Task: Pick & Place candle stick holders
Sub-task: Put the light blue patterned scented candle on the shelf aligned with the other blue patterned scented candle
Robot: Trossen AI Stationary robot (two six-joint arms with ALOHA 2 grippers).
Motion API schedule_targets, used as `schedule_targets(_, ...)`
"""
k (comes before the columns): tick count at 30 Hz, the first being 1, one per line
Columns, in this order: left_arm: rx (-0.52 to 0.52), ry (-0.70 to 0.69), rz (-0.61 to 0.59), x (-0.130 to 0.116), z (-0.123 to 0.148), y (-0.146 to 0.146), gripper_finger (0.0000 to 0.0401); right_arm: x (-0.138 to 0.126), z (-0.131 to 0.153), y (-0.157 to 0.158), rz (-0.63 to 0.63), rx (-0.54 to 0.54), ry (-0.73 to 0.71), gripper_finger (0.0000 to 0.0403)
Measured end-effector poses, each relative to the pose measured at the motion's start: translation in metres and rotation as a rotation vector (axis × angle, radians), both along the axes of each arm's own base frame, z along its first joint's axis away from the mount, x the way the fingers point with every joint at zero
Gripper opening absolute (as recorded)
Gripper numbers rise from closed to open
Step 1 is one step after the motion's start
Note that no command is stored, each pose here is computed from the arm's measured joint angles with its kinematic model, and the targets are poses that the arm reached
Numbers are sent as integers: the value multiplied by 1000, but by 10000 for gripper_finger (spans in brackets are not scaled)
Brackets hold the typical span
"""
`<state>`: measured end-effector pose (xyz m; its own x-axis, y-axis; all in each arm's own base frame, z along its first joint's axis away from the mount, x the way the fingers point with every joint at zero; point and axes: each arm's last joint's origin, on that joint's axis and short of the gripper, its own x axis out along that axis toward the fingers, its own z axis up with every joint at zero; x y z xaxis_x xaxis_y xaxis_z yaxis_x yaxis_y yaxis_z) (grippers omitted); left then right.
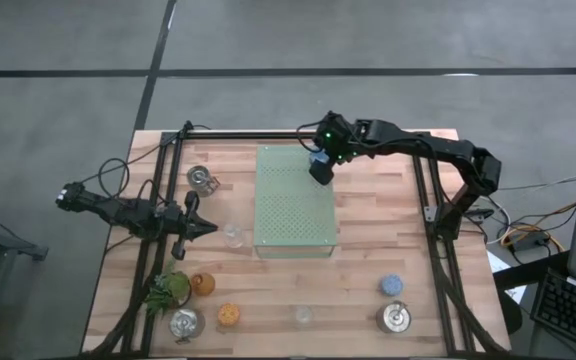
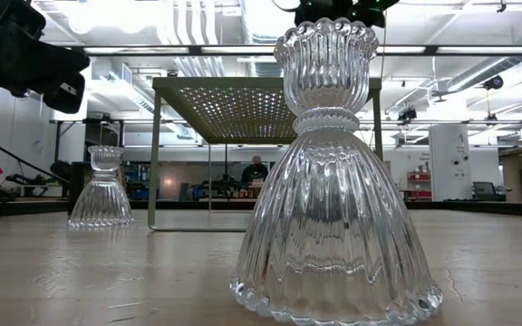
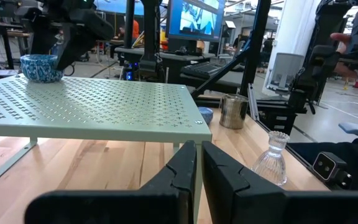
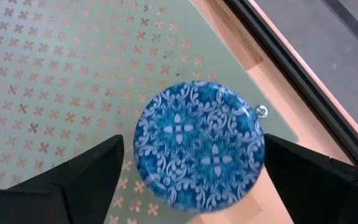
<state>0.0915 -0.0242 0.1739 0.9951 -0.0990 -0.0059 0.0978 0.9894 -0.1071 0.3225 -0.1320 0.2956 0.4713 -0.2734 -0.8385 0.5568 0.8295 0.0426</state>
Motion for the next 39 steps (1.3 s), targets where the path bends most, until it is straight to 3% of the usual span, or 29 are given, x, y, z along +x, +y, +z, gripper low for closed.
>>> schedule_targets(10, 0, 0, 0, 0, 0, 0, 28, -30, 25, 18, 10, 21, 49, 368)
schedule_targets(23, 0, 0, 0, 0, 0, 0, 28, -66, 51, 86, 85, 76, 29, 368)
schedule_targets(32, 0, 0, 0, 0, 0, 0, 28, -85, 14, 143, 145, 171, 128, 368)
schedule_targets(39, 0, 0, 0, 0, 0, 0, 28, -105, -28, 186, 64, 299, 252, 368)
